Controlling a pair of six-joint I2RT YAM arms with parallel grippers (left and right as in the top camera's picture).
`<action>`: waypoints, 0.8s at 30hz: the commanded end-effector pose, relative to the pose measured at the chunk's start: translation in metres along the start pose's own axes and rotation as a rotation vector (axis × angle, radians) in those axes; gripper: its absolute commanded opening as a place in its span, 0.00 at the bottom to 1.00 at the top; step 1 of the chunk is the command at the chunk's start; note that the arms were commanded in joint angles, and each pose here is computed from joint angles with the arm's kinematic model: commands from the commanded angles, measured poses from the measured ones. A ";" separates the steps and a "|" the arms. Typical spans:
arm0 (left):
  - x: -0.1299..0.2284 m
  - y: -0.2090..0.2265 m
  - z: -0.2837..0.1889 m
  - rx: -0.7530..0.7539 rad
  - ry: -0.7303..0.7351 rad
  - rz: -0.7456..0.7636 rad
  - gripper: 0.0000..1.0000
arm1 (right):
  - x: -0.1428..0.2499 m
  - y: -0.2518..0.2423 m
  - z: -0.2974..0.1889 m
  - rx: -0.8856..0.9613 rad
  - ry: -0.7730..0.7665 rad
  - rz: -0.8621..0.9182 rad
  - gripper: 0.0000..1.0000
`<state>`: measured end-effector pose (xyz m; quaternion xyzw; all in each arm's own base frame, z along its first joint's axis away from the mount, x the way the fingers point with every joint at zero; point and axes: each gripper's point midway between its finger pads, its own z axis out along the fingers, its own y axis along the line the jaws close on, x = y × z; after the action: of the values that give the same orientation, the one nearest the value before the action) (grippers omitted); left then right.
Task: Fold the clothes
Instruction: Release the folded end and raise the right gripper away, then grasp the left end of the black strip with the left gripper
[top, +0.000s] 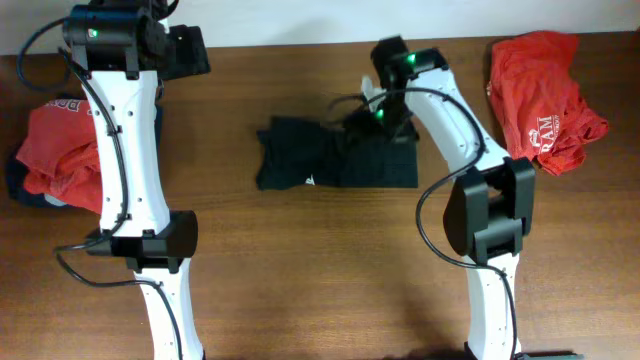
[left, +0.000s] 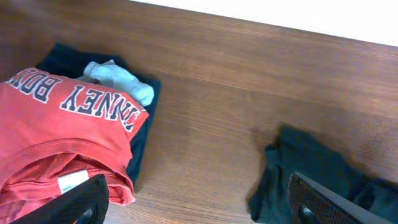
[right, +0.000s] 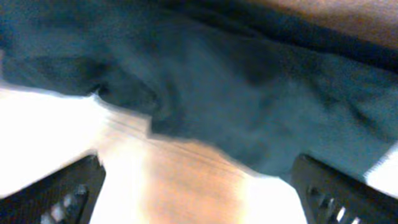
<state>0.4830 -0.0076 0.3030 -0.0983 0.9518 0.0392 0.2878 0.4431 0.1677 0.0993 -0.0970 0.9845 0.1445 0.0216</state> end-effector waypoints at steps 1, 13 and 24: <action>0.003 -0.015 -0.011 0.106 0.010 -0.008 0.91 | -0.024 0.014 -0.052 -0.025 -0.131 -0.028 0.99; 0.104 -0.063 0.082 0.333 0.484 0.118 0.91 | -0.012 -0.032 -0.140 0.000 -0.216 0.050 0.99; 0.175 -0.108 0.163 0.611 0.584 0.126 0.91 | -0.006 -0.046 -0.143 0.007 -0.201 0.057 0.99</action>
<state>0.4561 -0.1068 0.0732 0.0238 0.9767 -0.2124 0.0189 0.4569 0.0838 0.2171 -0.0438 0.9821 0.1483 0.1073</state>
